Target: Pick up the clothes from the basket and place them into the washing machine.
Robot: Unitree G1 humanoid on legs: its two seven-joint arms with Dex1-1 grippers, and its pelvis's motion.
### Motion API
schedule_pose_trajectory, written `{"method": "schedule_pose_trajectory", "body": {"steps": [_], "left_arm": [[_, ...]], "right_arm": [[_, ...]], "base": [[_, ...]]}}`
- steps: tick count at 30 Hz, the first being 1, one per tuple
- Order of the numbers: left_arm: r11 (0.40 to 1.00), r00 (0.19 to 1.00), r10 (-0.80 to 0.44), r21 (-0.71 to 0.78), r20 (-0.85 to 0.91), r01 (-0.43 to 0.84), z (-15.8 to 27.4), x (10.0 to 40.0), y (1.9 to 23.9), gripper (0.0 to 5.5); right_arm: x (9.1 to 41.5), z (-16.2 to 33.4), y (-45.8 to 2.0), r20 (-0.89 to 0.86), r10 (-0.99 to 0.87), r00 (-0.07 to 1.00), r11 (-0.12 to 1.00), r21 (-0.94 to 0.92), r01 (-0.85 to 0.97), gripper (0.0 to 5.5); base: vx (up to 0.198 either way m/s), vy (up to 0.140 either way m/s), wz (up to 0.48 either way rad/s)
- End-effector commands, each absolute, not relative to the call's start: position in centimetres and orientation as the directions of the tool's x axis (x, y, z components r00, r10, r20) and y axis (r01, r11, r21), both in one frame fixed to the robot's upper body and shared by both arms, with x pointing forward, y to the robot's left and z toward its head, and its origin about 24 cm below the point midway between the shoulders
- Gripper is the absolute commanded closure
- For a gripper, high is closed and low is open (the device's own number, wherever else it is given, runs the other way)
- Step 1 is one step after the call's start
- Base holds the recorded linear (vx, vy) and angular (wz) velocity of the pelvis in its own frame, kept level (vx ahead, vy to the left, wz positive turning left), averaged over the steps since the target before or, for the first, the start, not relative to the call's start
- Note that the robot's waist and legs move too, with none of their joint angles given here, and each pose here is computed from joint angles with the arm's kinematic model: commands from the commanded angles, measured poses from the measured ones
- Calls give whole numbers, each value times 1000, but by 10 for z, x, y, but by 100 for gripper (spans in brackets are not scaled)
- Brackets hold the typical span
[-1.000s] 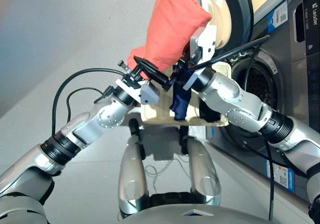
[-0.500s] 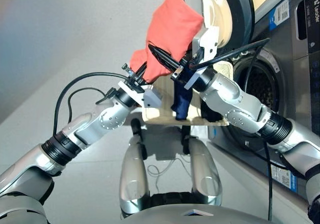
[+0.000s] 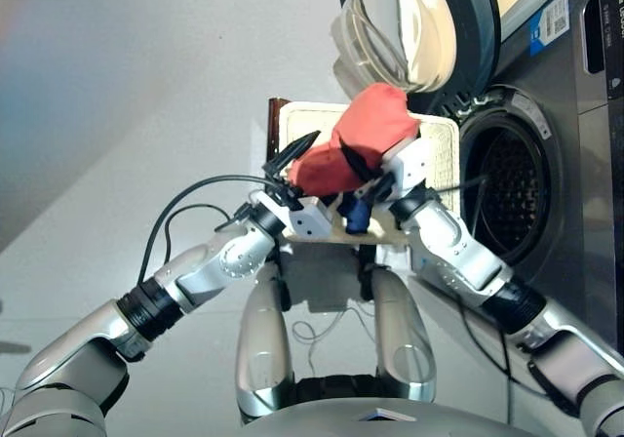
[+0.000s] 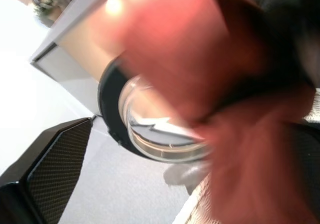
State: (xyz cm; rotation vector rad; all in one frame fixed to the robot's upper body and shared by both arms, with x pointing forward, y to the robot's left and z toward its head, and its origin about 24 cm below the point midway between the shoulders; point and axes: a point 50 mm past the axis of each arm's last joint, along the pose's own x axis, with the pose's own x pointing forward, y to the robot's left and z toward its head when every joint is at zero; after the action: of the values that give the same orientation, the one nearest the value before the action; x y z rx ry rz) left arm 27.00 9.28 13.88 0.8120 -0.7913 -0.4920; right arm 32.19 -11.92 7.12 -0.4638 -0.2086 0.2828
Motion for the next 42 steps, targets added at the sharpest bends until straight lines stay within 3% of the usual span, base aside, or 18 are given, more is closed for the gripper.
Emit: {"method": "schedule_pose_trajectory", "body": {"steps": [1, 2, 5, 10, 12, 17, 29, 32, 42], "left_arm": [[745, 408, -618, 666, 672, 33, 198, 256, 80, 0], [755, 424, -609, 654, 670, 51, 196, 256, 77, 0], [769, 418, -598, 636, 684, 59, 200, 257, 74, 0], [812, 428, -560, 572, 709, 115, 202, 254, 69, 0], [819, 430, -554, 559, 713, 128, 202, 254, 68, 0], [817, 454, -563, 546, 691, 183, 194, 249, 65, 0], [822, 493, -547, 545, 677, 164, 187, 244, 79, 0], [815, 492, -553, 558, 672, 155, 187, 244, 80, 0], [832, 483, -512, 551, 711, 71, 202, 247, 90, 0]], "right_arm": [[327, 61, -154, 135, 111, 985, 855, -517, -26, 550], [334, 49, -164, 81, -32, 996, 871, -487, 68, 550], [340, 45, -174, 63, -135, 989, 867, -476, 149, 550], [352, 54, -233, 38, -427, 903, 789, -472, 393, 550], [354, 58, -241, 42, -453, 890, 774, -476, 417, 550], [352, 97, -312, 136, -646, 751, 563, -579, 589, 550], [327, 170, -387, 321, -780, 538, 346, -496, 796, 550], [314, 177, -408, 297, -842, 450, 271, -488, 830, 550], [297, 182, -431, 189, -926, 325, 242, -365, 899, 550]], "base": [[-13, 58, 102], [0, 0, 0], [-4, 17, -5], [0, 0, 0], [0, 0, 0], [0, 0, 0], [0, 0, 0], [0, 0, 0], [-46, -15, 43]]}}
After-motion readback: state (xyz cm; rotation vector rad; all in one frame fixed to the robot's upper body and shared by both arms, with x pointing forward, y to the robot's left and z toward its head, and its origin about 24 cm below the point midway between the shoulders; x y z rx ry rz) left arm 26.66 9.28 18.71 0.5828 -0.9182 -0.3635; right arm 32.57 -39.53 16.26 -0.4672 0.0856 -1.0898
